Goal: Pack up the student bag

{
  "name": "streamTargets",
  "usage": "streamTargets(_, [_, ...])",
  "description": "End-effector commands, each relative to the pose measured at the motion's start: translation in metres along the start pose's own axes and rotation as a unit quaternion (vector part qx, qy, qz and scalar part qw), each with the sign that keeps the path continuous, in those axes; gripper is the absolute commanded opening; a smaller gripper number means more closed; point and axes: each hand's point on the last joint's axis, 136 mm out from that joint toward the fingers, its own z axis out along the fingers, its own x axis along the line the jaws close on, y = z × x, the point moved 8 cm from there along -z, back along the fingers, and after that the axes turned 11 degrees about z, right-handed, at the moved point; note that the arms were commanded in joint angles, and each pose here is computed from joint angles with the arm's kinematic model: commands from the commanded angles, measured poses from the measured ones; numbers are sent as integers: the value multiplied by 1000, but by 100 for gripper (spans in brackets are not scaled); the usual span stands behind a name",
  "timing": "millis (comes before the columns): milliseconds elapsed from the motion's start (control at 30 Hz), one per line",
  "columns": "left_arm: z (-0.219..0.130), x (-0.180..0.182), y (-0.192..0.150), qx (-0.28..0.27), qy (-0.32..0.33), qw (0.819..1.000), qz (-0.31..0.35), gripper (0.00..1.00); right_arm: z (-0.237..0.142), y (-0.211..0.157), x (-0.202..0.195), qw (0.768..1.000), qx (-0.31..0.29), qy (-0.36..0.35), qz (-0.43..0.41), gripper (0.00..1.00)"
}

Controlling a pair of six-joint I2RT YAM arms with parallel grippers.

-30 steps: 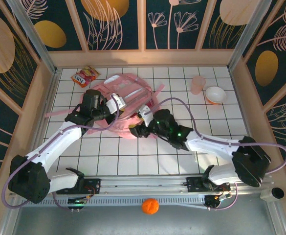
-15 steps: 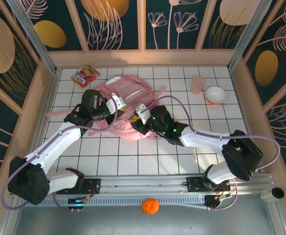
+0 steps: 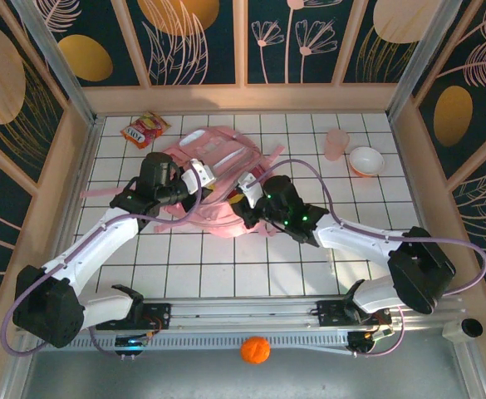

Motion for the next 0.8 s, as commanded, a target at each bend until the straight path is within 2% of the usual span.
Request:
streamTargets(0, [-15, 20, 28, -43, 46, 997, 47, 0, -8, -3, -18, 999, 24, -44, 12, 0])
streamTargets(133, [-13, 19, 28, -45, 36, 998, 40, 0, -4, -2, -2, 998, 36, 30, 49, 0])
streamTargets(167, [-12, 17, 26, -44, 30, 998, 38, 7, -4, -1, 3, 997, 33, 48, 59, 0])
streamTargets(267, [-13, 6, 18, -33, 9, 998, 55, 48, -6, 2, 8, 993, 22, 68, 97, 0])
streamTargets(300, [-16, 3, 15, -29, 10, 997, 65, 57, -7, 3, 9, 991, 19, 73, 109, 0])
streamTargets(367, [-23, -5, 10, -27, 11, 996, 90, 66, -10, 4, 12, 989, 17, 86, 119, 0])
streamTargets(533, [-33, -33, 3, -41, -19, 985, 169, 68, -11, 8, 17, 986, 21, 107, 125, 0])
streamTargets(667, [-17, -47, -8, 0, -50, 982, 183, 67, -9, 10, 19, 984, 32, 119, 131, 0])
streamTargets(767, [-4, -49, -18, 28, -48, 982, 181, 65, -7, 10, 21, 980, 39, 129, 144, 0])
